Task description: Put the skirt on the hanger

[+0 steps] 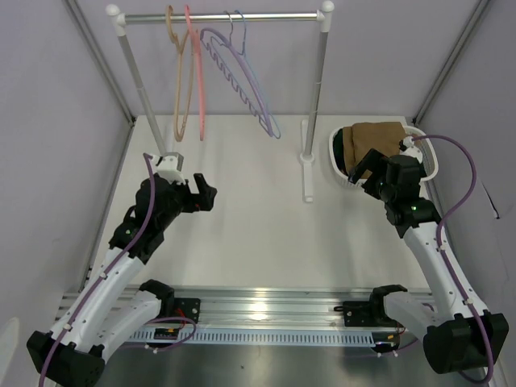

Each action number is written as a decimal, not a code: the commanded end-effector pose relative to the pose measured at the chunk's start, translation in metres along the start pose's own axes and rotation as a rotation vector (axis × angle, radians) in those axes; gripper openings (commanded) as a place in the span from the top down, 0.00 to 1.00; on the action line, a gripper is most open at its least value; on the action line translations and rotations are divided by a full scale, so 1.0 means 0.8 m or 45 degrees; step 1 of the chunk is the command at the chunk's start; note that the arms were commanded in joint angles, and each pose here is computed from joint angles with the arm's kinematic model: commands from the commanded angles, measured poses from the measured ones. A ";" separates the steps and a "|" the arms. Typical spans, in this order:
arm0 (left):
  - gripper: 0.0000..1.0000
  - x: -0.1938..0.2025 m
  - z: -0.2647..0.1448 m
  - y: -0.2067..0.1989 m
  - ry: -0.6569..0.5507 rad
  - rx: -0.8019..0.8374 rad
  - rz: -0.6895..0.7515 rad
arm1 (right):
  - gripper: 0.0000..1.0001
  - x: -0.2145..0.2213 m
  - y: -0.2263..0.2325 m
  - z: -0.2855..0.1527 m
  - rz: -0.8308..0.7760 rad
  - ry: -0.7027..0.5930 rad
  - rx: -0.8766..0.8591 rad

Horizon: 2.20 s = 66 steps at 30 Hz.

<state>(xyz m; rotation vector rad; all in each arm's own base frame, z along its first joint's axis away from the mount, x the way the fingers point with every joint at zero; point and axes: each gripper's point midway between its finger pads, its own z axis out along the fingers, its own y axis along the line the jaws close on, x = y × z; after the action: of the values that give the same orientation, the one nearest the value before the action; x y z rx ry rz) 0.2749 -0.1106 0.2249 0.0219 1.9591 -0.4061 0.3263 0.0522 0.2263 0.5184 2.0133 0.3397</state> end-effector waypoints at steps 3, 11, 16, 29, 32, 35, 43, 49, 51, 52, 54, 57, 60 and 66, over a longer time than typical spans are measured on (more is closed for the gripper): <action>0.01 -0.008 0.000 -0.006 -0.018 0.036 0.012 | 0.01 -0.029 0.009 -0.006 -0.022 -0.070 -0.004; 0.01 -0.006 0.002 -0.008 -0.003 0.044 0.010 | 0.01 -0.073 0.009 0.030 -0.144 -0.090 0.136; 0.01 -0.007 0.002 -0.008 -0.003 0.044 0.010 | 0.12 -0.148 0.019 0.095 -0.163 -0.080 0.240; 0.01 -0.012 0.000 -0.008 -0.016 0.040 0.010 | 0.18 -0.158 -0.016 0.277 -0.136 0.130 0.409; 0.01 -0.008 0.001 -0.008 -0.006 0.041 0.012 | 0.15 -0.136 -0.026 0.300 -0.135 0.183 0.416; 0.01 -0.007 0.001 -0.008 -0.003 0.044 0.012 | 0.14 -0.111 -0.038 0.314 -0.128 0.244 0.439; 0.01 -0.005 0.003 -0.008 0.006 0.041 0.013 | 0.31 -0.102 -0.048 0.304 -0.120 0.211 0.454; 0.01 -0.004 0.004 -0.007 0.012 0.039 0.013 | 0.88 -0.117 -0.040 0.296 -0.129 0.168 0.434; 0.01 -0.003 0.004 -0.007 0.014 0.039 0.013 | 0.97 -0.122 -0.038 0.291 -0.126 0.160 0.435; 0.01 0.000 0.004 -0.006 0.019 0.037 0.013 | 1.00 -0.126 -0.037 0.287 -0.127 0.147 0.439; 0.01 -0.003 0.004 -0.007 0.014 0.039 0.013 | 1.00 -0.146 -0.025 0.271 -0.121 0.093 0.416; 0.01 -0.004 0.004 -0.007 0.012 0.039 0.013 | 1.00 -0.182 -0.005 0.242 -0.114 0.008 0.367; 0.01 -0.006 0.004 -0.008 0.008 0.041 0.015 | 1.00 -0.231 0.030 0.197 -0.100 -0.124 0.265; 0.01 -0.005 0.003 -0.007 0.008 0.041 0.016 | 1.00 -0.307 0.105 0.094 -0.080 -0.393 -0.047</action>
<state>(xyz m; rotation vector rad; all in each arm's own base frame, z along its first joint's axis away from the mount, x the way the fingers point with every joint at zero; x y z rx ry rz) 0.2744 -0.1151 0.2151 0.0402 1.9999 -0.4199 0.5323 -0.0076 0.2933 0.5640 2.0272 0.0964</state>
